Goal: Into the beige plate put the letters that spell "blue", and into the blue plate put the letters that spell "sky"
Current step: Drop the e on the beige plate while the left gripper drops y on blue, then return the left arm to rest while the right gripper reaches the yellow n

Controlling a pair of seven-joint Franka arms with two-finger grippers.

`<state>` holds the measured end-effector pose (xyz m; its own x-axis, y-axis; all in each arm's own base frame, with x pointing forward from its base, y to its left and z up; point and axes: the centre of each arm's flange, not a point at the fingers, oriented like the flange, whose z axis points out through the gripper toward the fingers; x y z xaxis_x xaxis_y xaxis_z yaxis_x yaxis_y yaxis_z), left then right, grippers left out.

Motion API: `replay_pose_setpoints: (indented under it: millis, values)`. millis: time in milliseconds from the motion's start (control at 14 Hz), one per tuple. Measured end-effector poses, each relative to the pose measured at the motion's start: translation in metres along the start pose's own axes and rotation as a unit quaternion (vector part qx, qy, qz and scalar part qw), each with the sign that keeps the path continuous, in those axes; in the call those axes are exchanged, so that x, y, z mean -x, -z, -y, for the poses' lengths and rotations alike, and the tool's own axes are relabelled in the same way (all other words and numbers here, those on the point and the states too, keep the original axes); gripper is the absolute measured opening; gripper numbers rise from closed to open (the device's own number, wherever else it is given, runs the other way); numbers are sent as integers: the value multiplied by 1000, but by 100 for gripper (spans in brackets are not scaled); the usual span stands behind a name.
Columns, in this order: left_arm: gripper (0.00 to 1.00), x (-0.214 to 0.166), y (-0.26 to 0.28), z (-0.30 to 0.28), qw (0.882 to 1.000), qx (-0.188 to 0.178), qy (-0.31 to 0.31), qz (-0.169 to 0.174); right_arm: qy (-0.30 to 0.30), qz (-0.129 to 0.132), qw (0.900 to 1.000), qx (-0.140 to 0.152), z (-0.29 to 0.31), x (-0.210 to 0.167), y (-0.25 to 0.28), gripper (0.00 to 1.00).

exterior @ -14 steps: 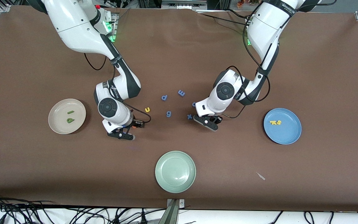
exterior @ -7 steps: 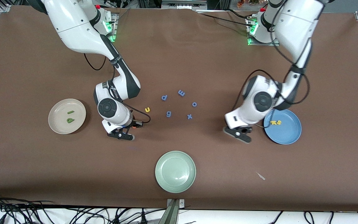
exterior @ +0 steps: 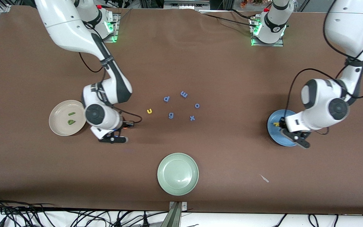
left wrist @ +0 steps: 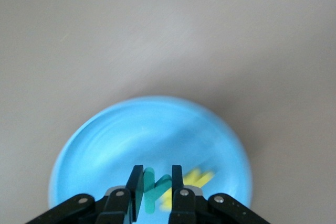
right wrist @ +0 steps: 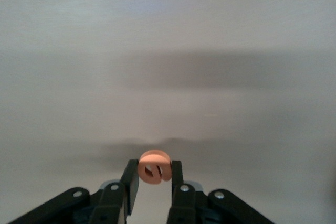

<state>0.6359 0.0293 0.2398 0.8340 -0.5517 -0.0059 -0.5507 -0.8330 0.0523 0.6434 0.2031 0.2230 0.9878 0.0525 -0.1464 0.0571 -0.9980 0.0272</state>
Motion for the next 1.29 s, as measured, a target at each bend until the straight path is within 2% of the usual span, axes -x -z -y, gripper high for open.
replay_pose_setpoints:
  millis: [286,501,716,788,859,1074,1217,1289]
  values:
    - [29,7,-1,8,1000,2,-5,0,87,17,996,19,-104,26,22,29]
    - [55,7,-2,8,1000,2,-5,0,123,31,992,25,-169,52,14,29]
    - [86,17,3,8,1000,1,0,1,124,52,991,25,-217,66,-5,29]
    - [95,25,8,7,1000,0,3,2,121,55,991,24,-223,68,-9,34]
    - [100,32,21,4,1000,-4,4,-2,121,56,991,24,-224,68,-9,44]
    - [100,33,89,-19,999,-32,-10,-32,138,54,989,20,-202,65,-3,74]
    - [100,29,141,-54,999,-35,-11,-34,157,48,986,16,-176,59,5,96]
    - [100,30,166,-71,999,-36,0,-32,164,44,985,13,-160,56,8,100]
